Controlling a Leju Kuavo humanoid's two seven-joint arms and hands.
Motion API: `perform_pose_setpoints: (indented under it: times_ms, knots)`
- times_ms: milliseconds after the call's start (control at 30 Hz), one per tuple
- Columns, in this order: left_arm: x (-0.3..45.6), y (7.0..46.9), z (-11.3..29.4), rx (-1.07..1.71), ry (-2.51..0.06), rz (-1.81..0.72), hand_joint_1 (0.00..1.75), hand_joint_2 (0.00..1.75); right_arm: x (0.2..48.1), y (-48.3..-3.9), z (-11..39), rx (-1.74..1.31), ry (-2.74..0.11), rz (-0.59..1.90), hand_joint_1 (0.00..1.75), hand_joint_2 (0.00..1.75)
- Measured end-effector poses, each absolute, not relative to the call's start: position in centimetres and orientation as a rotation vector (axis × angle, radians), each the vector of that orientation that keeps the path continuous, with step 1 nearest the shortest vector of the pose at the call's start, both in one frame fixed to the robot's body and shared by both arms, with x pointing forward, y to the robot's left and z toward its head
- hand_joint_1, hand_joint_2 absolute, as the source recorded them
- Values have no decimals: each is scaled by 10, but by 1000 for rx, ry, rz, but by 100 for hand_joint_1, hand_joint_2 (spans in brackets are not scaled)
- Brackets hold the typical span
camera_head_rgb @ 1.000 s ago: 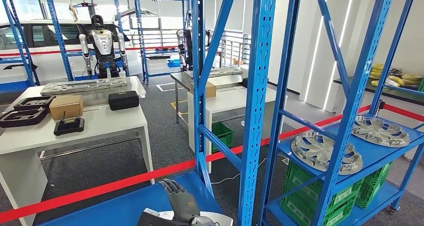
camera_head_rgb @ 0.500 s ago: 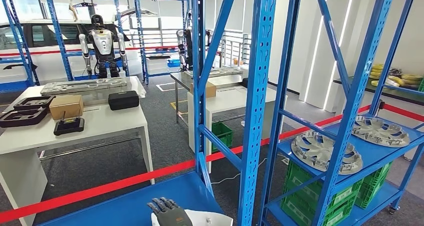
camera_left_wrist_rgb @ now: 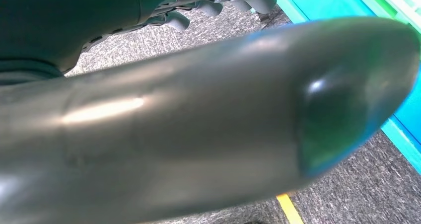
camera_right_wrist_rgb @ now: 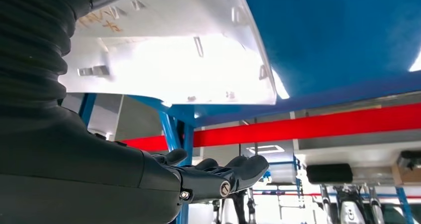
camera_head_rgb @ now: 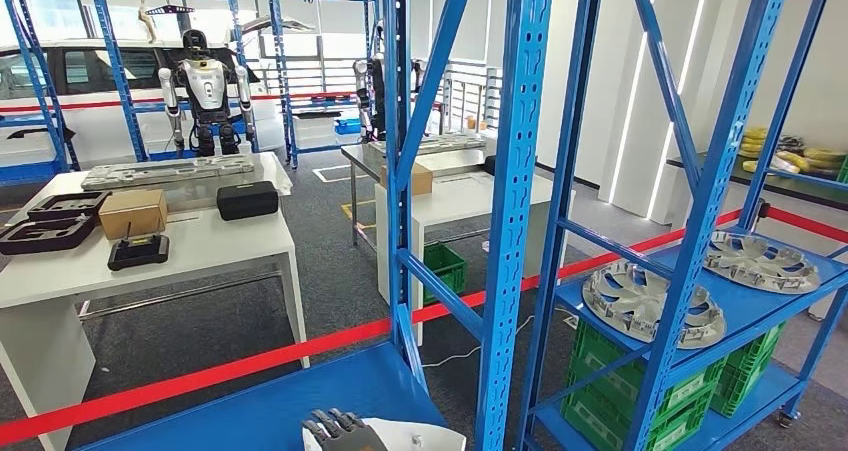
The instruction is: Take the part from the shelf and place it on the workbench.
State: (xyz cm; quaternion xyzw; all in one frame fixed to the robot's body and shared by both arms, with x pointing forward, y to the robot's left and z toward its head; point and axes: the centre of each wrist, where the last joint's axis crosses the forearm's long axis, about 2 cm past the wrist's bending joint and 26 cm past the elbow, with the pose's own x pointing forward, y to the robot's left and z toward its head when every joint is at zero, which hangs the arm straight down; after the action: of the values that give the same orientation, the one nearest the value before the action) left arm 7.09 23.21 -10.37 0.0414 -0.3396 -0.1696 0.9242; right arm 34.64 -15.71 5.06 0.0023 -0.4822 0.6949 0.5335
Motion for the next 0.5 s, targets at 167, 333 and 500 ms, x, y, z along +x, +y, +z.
perform_pose_setpoints:
  times_ms: [167, 333, 500]
  knots:
    - [71, 231, -104, 83, -698, -353, 0, 0, 343, -164, 45, 14, -1098, 1664, 0, 175]
    - [71, 231, -104, 82, -695, -356, 0, 0, 340, -171, 40, 14, -1062, 1664, 0, 175]
    - [71, 230, -103, 80, -690, -356, 0, 0, 336, -176, 35, 17, -1033, 1661, 0, 175]
